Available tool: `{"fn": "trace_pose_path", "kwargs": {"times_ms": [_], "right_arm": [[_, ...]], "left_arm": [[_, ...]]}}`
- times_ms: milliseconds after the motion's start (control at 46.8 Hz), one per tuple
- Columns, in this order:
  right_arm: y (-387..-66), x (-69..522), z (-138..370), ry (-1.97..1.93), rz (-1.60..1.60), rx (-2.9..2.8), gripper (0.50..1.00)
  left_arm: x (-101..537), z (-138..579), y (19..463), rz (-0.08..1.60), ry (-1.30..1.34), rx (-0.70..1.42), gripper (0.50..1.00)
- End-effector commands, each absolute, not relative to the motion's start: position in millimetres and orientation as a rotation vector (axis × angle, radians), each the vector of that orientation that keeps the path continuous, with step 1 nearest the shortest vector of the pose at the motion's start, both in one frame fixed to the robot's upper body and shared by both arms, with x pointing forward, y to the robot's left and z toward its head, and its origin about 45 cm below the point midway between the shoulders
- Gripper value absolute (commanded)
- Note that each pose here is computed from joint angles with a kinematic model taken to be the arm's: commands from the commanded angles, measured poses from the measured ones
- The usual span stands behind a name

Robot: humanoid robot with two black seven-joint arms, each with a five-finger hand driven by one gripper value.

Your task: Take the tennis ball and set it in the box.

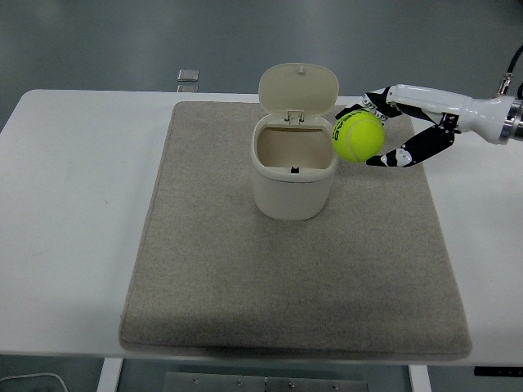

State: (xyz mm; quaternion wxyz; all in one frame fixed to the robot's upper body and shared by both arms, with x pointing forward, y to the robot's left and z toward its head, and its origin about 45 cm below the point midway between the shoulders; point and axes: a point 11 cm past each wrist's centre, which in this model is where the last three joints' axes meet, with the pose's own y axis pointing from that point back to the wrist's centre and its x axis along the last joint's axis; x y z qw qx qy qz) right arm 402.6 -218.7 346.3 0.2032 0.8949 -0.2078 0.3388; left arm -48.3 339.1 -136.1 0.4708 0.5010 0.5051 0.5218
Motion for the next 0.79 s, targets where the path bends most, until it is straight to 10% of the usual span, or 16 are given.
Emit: {"fn": "trace_pose_path", "kwargs": {"times_ms": [0,363,769], "right_arm": [[-208,403,349,-0.562,0.962,2.513,0.5],[-180,405,335,-0.553,0.922,2.496,0.502],[-178,412,332,-0.638,0.923,2.452,0.743]], "left_arm": [[-48,-136,339,1.279,1.237,1.227,0.992],[-48,-136,339,1.277,1.236,1.228,0.992],[-48,-136,339,1.279,1.237,1.227,0.992]]}}
